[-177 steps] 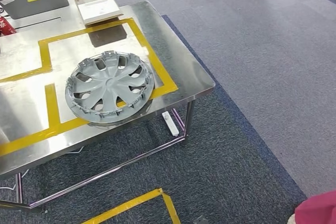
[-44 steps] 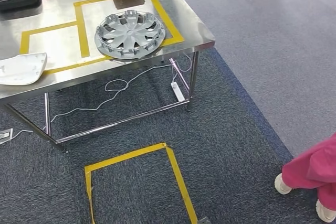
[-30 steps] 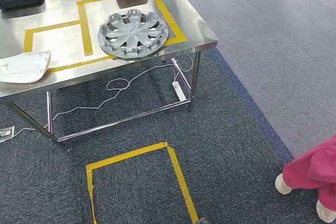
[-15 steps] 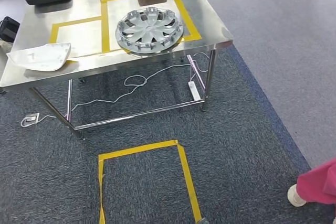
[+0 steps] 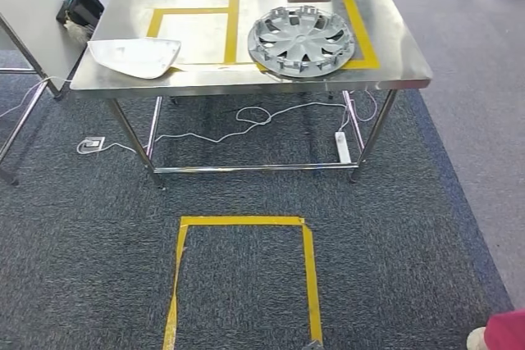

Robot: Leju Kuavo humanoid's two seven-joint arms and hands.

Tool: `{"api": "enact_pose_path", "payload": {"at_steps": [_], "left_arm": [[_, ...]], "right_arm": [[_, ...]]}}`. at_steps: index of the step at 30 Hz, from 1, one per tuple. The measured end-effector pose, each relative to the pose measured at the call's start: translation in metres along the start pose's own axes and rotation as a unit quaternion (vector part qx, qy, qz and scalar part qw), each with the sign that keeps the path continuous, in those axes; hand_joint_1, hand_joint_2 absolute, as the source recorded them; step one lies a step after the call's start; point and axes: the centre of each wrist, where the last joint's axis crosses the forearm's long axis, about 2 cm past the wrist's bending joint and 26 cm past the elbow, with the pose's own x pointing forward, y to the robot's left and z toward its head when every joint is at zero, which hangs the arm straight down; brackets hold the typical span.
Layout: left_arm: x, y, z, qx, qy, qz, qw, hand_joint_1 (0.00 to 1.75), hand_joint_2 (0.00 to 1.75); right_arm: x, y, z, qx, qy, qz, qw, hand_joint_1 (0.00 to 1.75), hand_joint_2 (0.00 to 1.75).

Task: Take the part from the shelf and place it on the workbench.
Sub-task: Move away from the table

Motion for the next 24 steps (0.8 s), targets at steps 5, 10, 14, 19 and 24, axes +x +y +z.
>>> {"api": "enact_pose_path", "payload": {"at_steps": [5,10,14,19,24], "left_arm": [[0.006,-0.002,0.001,-0.003,-0.005,0.003,1.0,0.0,0.0],[0.007,-0.002,0.002,-0.004,-0.004,0.003,1.0,0.0,0.0],[0.006,-0.003,0.005,-0.007,-0.005,0.001,1.0,0.0,0.0],[0.01,-0.003,0.004,-0.008,-0.008,0.002,1.0,0.0,0.0],[0.015,-0.003,0.004,-0.009,-0.011,0.004,1.0,0.0,0.0]], "right_arm": [[-0.003,0.0,0.0,0.002,0.002,-0.001,1.0,0.0,0.0],[-0.003,-0.003,-0.001,0.0,0.001,0.0,1.0,0.0,0.0],[-0.003,-0.004,-0.001,-0.002,0.0,0.0,1.0,0.0,0.0],[-0.006,-0.002,0.0,0.0,0.003,-0.001,1.0,0.0,0.0],[-0.008,-0.003,0.0,0.0,0.004,-0.004,1.0,0.0,0.0]]}}
